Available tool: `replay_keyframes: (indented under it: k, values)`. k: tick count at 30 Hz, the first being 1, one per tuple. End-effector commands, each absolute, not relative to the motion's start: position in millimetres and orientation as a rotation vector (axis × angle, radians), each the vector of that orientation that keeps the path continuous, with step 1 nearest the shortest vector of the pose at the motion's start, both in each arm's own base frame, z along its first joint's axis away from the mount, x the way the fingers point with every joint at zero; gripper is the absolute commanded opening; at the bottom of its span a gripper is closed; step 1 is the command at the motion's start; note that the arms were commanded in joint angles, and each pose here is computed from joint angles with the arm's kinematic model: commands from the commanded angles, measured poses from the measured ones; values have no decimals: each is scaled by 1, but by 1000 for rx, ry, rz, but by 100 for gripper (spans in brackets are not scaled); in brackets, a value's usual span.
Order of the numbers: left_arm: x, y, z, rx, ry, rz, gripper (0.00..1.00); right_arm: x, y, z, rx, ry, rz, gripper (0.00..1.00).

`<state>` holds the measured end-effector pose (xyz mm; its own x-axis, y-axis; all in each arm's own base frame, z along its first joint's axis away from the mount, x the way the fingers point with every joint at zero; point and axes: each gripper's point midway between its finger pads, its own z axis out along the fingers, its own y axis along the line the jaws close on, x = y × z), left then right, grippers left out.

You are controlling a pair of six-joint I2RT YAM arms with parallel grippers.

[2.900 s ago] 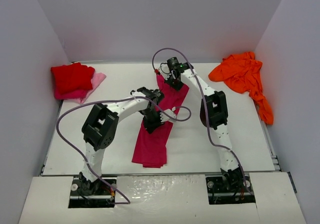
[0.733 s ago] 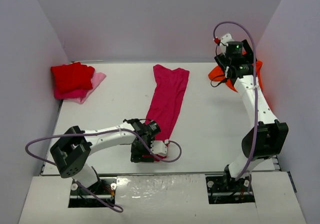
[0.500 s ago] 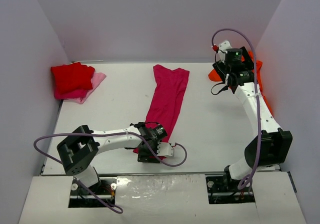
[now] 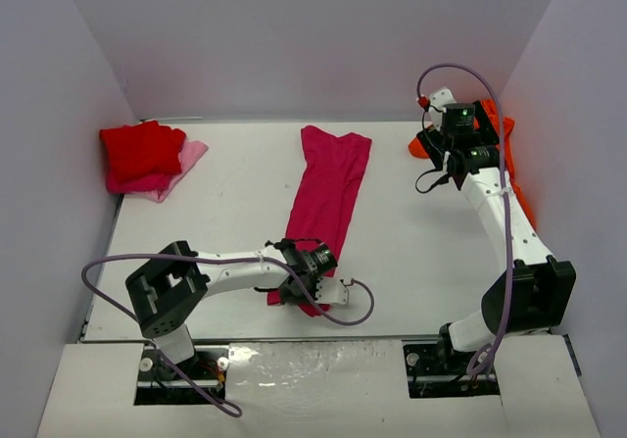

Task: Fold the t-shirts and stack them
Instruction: Grab the bottom of the folded rectangular tshirt with left arm, then fold the folded rectangular tshirt in 1/3 of the way

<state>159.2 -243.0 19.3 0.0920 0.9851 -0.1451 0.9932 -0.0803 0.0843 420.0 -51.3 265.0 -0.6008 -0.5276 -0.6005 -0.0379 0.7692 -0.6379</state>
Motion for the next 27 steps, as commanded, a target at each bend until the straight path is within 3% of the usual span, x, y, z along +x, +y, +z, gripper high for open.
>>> replay_keyframes:
  k: [1, 10, 13, 16, 18, 27]
  values:
    - [125, -243, 17, 2329, 2011, -238, 0, 419, -54, 280, -360, 2066, -729, 97]
    - [54, -207, 106, 2612, 2078, -595, 0, 417, -52, 280, -365, 2063, -706, 97]
    - [51, -210, 131, 2593, 2034, -646, 0, 417, -50, 279, -367, 2063, -691, 97]
    - [65, -217, 141, 2546, 1996, -572, 0, 418, -48, 277, -367, 2064, -670, 97]
    - [92, -224, 136, 2484, 1995, -422, 0, 419, -46, 276, -368, 2065, -660, 97]
    - [213, -261, 132, 2233, 1953, -200, 0, 413, -46, 282, -372, 2052, -653, 96]
